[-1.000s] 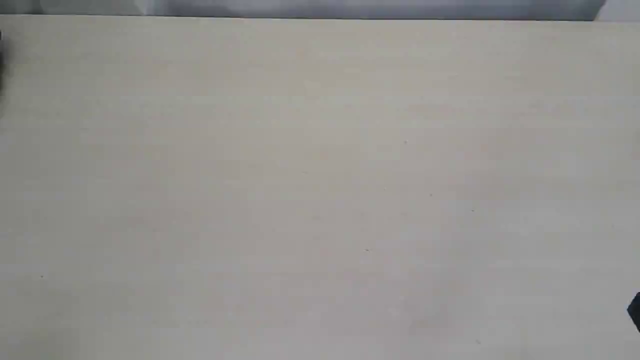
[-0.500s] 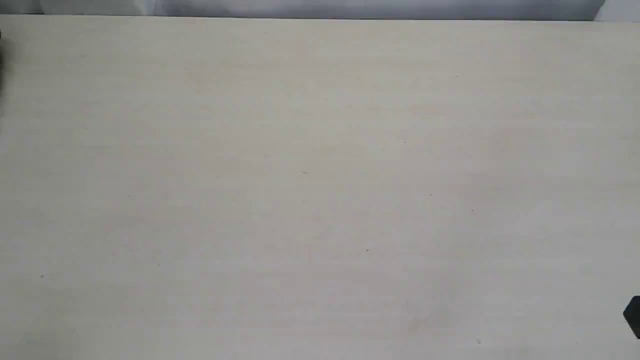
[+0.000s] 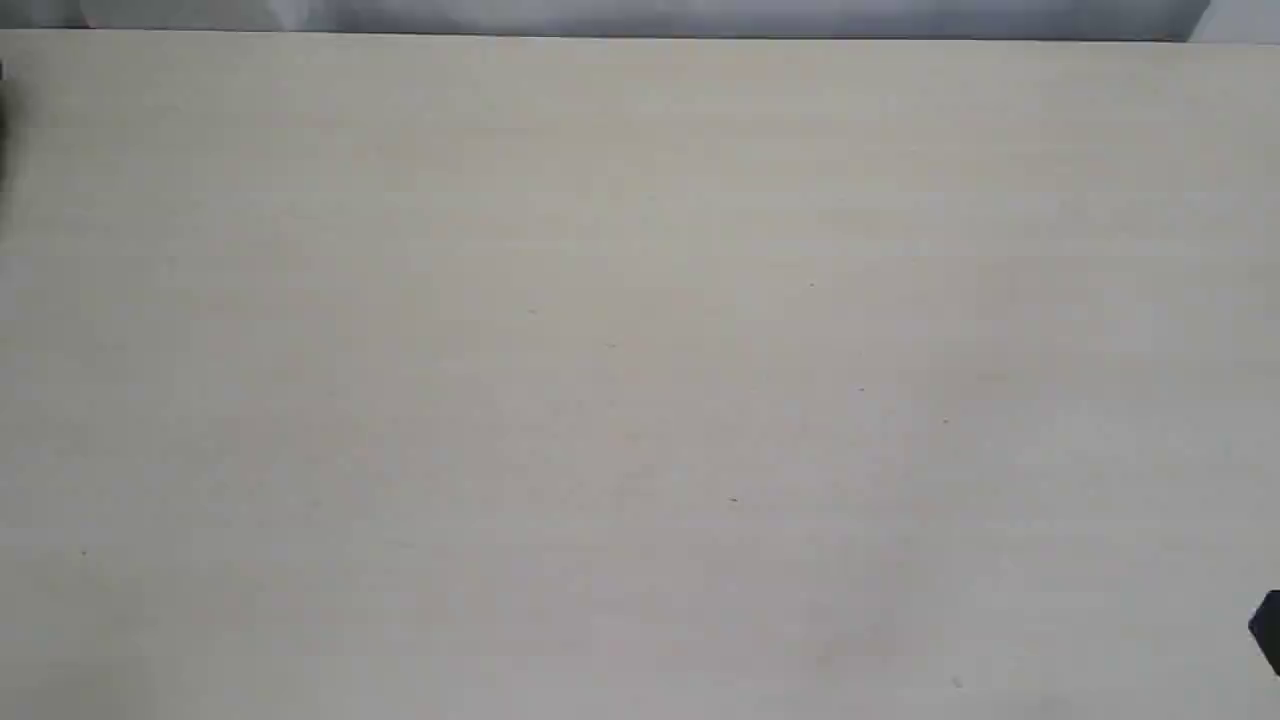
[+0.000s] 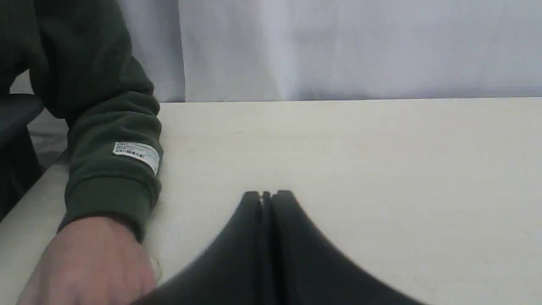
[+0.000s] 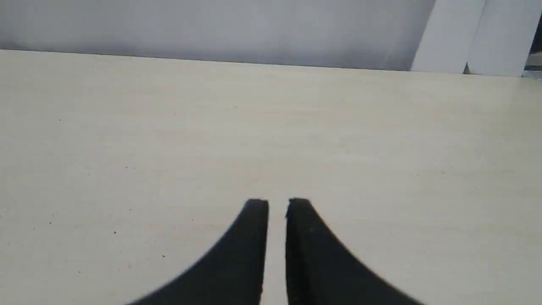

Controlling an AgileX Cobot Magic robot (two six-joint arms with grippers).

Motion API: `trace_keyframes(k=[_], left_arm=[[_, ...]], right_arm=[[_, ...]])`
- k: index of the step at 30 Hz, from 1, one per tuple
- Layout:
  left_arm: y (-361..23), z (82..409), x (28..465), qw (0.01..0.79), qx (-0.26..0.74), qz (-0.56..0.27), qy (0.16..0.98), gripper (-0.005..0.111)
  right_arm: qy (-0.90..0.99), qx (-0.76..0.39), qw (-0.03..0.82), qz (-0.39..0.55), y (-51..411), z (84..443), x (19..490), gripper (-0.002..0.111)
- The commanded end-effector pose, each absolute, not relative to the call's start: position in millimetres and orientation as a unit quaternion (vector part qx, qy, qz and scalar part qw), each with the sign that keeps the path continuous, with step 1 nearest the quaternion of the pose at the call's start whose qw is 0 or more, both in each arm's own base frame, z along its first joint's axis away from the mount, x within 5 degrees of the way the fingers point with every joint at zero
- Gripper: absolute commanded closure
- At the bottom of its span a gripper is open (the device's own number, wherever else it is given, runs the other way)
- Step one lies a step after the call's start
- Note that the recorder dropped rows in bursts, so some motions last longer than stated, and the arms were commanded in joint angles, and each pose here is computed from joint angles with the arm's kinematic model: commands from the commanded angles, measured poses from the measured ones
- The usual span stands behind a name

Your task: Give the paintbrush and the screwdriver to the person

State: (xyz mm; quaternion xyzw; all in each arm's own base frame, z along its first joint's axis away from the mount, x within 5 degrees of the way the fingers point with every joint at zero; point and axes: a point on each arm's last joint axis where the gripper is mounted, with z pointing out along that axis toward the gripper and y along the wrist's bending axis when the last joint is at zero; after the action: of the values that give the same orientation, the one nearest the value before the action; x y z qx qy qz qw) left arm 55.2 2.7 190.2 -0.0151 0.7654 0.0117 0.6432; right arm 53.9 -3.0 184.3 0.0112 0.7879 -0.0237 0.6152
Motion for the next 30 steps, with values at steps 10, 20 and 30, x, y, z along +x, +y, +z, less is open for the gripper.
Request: trace_keyframes(k=[10, 20, 30], left_arm=[[2.1, 190.4, 55.2, 0.647, -0.014, 0.007, 0.763, 0.107], [2.1, 190.4, 55.2, 0.647, -0.014, 0.007, 0.763, 0.107], [2.1, 190.4, 55.2, 0.647, -0.014, 0.007, 0.763, 0.107]], right_arm=[[0.788, 0.014, 0.615, -0.027, -3.4, 183.3, 53.7, 0.098], [0.788, 0.014, 0.615, -0.027, -3.4, 183.3, 53.7, 0.098], [0.788, 0.014, 0.615, -0.027, -3.4, 183.3, 53.7, 0.098]])
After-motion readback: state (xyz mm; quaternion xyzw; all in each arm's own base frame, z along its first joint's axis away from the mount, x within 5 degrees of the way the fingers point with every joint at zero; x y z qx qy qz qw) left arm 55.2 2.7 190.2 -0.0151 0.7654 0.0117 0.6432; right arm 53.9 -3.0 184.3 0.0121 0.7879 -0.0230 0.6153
